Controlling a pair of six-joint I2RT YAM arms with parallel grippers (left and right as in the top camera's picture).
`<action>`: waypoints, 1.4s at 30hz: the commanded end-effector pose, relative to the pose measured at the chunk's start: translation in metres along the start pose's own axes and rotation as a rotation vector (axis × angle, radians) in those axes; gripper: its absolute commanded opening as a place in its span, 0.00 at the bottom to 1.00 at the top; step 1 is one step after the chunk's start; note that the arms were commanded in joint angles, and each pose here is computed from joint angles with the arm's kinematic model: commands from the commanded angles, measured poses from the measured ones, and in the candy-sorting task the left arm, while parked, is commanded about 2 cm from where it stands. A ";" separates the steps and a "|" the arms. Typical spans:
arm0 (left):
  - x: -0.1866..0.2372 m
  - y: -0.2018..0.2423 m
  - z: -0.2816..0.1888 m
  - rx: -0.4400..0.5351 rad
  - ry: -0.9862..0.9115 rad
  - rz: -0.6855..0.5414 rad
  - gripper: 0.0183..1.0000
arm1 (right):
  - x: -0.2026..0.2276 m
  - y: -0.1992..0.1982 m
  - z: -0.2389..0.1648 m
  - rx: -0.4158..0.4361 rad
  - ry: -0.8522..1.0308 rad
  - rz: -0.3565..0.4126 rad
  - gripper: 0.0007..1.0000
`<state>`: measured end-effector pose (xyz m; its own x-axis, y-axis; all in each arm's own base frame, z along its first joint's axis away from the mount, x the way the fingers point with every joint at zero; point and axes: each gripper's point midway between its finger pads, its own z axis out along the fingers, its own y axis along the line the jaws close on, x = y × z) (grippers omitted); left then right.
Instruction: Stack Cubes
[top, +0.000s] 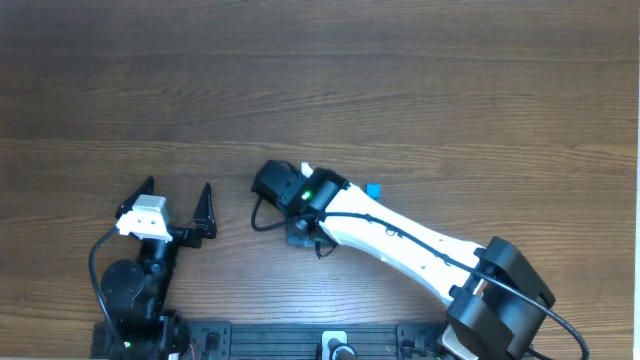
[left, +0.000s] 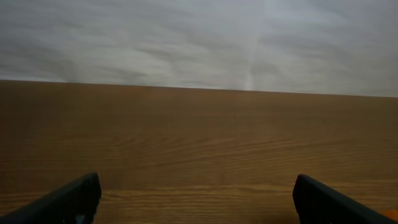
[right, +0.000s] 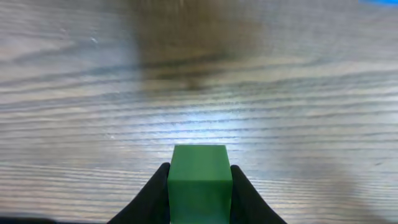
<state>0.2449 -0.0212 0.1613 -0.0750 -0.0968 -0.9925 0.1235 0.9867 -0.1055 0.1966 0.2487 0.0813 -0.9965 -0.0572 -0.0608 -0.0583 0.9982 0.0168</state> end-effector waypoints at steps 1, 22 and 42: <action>0.001 -0.001 0.000 0.007 -0.002 0.014 1.00 | -0.032 -0.003 -0.032 -0.018 -0.095 -0.033 0.18; 0.001 -0.001 0.000 0.007 -0.002 0.014 1.00 | -0.105 -0.014 -0.036 0.030 -0.099 -0.092 0.18; 0.001 -0.001 0.000 0.007 -0.002 0.014 1.00 | -0.101 -0.006 -0.011 0.009 -0.023 -0.092 0.18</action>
<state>0.2449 -0.0212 0.1613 -0.0750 -0.0968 -0.9925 0.1235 0.9867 -0.1055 0.2940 0.2430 0.0985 -0.9848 -0.1476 -0.0912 -0.1461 0.9890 -0.0225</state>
